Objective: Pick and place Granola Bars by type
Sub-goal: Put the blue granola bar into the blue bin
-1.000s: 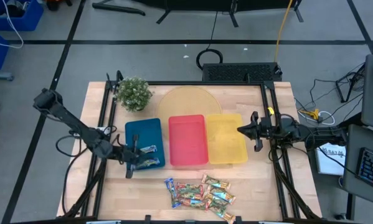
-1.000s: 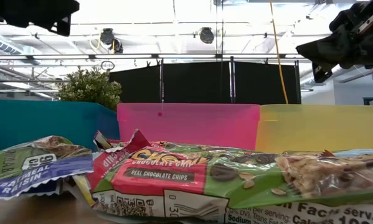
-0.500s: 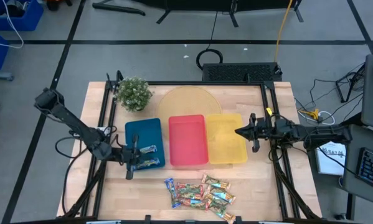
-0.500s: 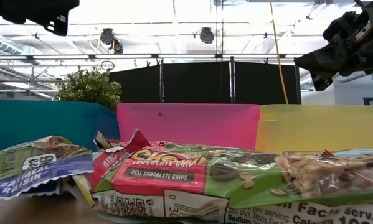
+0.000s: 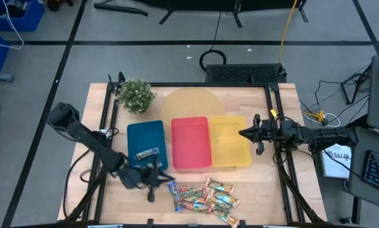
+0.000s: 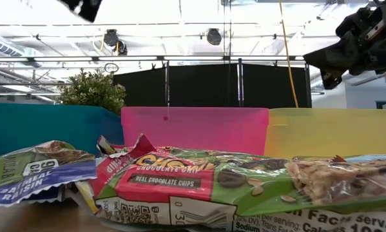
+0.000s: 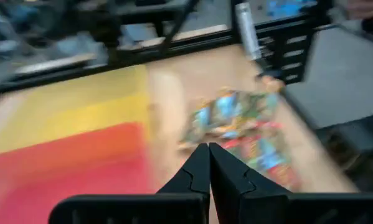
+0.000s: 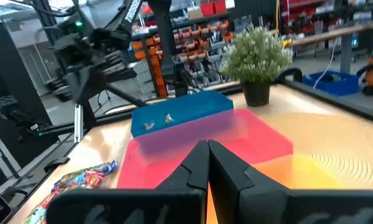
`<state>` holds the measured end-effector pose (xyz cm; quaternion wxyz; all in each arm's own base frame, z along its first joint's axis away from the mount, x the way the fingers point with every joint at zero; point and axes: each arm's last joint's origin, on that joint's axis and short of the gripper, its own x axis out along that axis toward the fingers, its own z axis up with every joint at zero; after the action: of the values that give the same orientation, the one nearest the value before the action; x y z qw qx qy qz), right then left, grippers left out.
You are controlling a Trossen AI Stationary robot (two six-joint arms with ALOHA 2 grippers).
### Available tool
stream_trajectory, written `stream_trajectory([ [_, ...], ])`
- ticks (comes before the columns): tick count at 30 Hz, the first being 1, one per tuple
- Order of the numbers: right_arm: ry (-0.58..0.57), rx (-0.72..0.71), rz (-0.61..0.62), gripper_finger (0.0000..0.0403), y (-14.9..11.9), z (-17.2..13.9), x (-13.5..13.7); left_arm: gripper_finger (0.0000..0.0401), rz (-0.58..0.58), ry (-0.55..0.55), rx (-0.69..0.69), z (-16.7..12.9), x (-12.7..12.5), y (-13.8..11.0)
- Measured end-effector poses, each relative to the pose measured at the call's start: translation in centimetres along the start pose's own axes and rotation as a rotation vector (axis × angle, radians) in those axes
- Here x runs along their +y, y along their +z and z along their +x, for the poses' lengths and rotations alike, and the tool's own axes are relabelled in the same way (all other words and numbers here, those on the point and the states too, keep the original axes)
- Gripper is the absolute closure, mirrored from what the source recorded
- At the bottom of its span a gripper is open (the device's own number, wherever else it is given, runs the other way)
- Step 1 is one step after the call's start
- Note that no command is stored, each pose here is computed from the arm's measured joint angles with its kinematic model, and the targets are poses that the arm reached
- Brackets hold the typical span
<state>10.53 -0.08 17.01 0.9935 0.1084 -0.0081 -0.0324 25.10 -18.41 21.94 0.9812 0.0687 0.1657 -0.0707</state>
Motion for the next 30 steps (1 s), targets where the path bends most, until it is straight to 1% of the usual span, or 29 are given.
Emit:
stream_trajectory([
  [2, 0.004, -0.018, -0.022, 0.0403, 0.2, 0.0, 0.0, 0.0386, 0.008, -0.082, 0.022, 1.3, -1.1, 1.2],
  [4, 0.006, -0.028, -0.027, 0.0403, 0.3, 0.0, 0.1, 0.0384, 0.024, -0.133, 0.072, 2.5, -2.1, 2.0],
  [6, 0.006, -0.030, -0.027, 0.0403, 0.3, 0.0, 0.1, 0.0383, 0.022, -0.196, 0.139, 3.7, -3.1, 2.8],
  [8, 0.006, -0.032, -0.027, 0.0403, 0.3, 0.0, 0.1, 0.0382, 0.049, -0.261, 0.224, 5.1, -4.2, 3.4],
  [11, 0.007, -0.036, -0.034, 0.0403, 0.3, 0.0, 0.1, 0.0381, 0.109, -0.264, 0.355, 6.9, -5.5, 3.5],
  [14, 0.008, -0.037, -0.042, 0.0403, 0.4, 0.0, 0.1, 0.0381, 0.142, -0.252, 0.425, 8.3, -6.4, 3.9],
  [17, 0.007, -0.037, -0.043, 0.0403, 0.4, 0.0, 0.1, 0.0380, 0.214, -0.220, 0.473, 9.5, -7.0, 3.7],
  [19, 0.007, -0.036, -0.043, 0.0403, 0.3, 0.0, 0.1, 0.0375, 0.257, -0.256, 0.502, 10.0, -7.4, 3.3],
  [21, 0.007, -0.036, -0.043, 0.0403, 0.3, 0.0, 0.1, 0.0360, 0.259, -0.323, 0.508, 10.2, -7.8, 3.2],
  [23, 0.007, -0.036, -0.043, 0.0403, 0.3, 0.0, 0.1, 0.0334, 0.209, -0.397, 0.534, 10.1, -8.1, 3.0],
  [25, 0.007, -0.036, -0.043, 0.0403, 0.3, 0.0, 0.1, 0.0303, 0.183, -0.444, 0.557, 10.2, -7.9, 2.9],
  [27, 0.007, -0.035, -0.043, 0.0403, 0.3, 0.0, 0.1, 0.0267, 0.218, -0.454, 0.561, 10.2, -7.7, 2.8],
  [30, 0.007, -0.034, -0.043, 0.0403, 0.3, 0.0, 0.1, 0.0215, 0.345, -0.454, 0.550, 10.2, -7.6, 2.7],
])
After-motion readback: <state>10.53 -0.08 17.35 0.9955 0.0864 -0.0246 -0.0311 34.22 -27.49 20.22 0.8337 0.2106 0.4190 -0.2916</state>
